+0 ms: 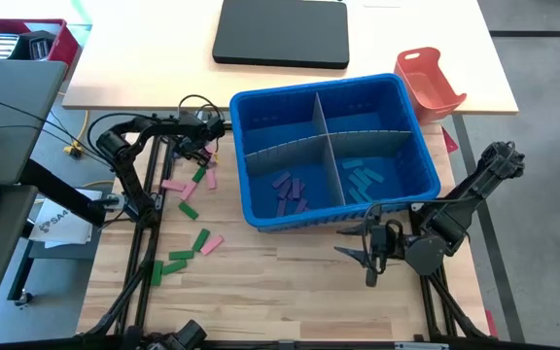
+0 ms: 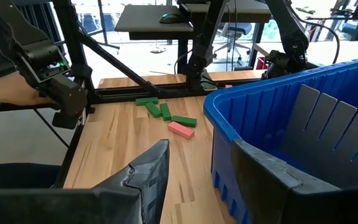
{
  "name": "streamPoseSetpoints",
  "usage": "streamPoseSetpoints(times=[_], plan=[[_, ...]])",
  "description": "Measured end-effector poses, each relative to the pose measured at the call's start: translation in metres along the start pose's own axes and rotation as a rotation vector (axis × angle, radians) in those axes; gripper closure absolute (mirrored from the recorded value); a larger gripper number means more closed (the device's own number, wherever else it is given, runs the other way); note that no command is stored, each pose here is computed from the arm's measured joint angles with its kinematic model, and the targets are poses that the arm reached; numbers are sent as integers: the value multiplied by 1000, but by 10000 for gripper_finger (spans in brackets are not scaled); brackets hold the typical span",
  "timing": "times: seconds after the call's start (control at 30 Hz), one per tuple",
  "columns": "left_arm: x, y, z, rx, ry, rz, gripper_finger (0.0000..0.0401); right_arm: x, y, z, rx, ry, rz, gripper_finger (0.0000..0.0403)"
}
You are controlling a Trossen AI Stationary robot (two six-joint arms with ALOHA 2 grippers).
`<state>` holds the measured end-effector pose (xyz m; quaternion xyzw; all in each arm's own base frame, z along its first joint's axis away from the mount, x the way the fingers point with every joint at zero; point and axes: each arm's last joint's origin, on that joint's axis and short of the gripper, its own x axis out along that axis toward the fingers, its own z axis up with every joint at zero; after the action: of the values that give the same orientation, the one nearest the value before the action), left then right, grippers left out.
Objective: Sort blocks
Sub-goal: Put the purple block into the blue bin with the other purple block
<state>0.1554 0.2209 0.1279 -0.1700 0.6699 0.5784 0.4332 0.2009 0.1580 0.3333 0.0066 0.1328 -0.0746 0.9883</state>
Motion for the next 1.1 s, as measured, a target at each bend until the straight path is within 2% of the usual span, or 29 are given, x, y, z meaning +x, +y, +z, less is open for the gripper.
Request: streamPoseSetpoints(times=[0.3, 0.57, 0.63, 0.77, 0.87, 1.1], plan=[[0, -2, -3, 12, 29, -44, 401, 0, 0, 0, 0, 1, 5, 234], [0, -9, -12, 35, 36, -39, 401, 0, 0, 0, -2, 1, 5, 234], [-4, -12, -15, 55, 43, -44, 401, 0, 0, 0, -3, 1, 5, 234], [-20, -19, -23, 79, 36, -123, 401, 0, 0, 0, -10, 1, 5, 234], [-30, -18, -29, 92, 12, -131, 401, 0, 0, 0, -7, 1, 5, 234], [-22, -1, -22, 1, 13, -75, 401, 0, 0, 0, -2, 1, 5, 234]])
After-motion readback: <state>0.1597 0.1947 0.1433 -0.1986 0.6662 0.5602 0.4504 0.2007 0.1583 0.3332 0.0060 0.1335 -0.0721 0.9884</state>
